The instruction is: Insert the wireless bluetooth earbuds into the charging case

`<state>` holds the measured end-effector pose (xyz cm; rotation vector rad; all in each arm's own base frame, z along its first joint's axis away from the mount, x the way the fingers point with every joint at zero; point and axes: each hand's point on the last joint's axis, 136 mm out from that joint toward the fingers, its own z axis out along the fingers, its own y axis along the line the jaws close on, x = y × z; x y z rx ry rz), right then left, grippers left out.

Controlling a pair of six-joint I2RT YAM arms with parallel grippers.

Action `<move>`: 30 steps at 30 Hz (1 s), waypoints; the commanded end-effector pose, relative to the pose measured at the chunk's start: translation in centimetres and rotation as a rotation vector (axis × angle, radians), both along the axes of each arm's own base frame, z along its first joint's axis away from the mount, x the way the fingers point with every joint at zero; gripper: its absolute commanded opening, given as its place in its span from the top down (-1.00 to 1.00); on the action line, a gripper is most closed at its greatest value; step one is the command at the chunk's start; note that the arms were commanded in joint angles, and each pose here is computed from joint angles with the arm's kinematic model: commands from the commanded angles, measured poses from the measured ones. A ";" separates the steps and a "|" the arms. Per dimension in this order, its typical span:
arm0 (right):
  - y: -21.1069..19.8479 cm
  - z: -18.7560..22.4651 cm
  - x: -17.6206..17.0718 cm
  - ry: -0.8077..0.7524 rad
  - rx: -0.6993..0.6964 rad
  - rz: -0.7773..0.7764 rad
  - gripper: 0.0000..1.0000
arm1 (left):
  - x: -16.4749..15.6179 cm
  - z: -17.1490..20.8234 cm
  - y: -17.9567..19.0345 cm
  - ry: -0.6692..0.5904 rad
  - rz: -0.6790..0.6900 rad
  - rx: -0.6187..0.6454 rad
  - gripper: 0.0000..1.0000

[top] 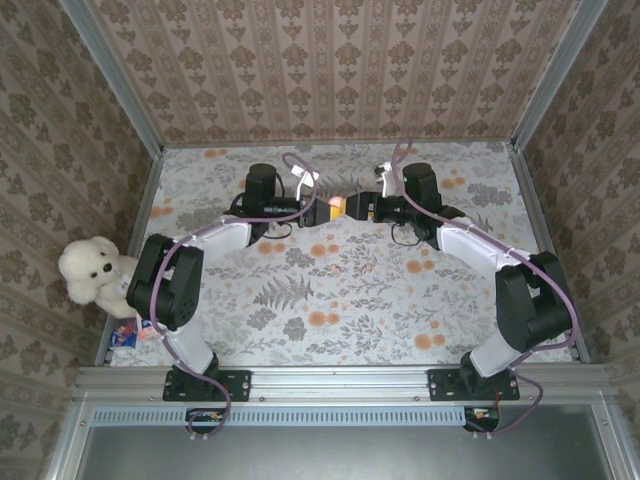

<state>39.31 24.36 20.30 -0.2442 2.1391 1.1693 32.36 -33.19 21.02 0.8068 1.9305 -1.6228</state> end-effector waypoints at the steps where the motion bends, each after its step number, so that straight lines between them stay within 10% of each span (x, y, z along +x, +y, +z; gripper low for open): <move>1: -1.2 -0.5 2.1 -0.005 -0.014 -0.083 -0.37 | -2.4 4.1 -0.5 -0.120 -0.098 -0.060 0.85; 30: -0.9 4.2 -1.3 -0.064 0.072 -0.058 -0.35 | -1.8 3.7 -0.3 -0.127 -0.079 -0.047 0.86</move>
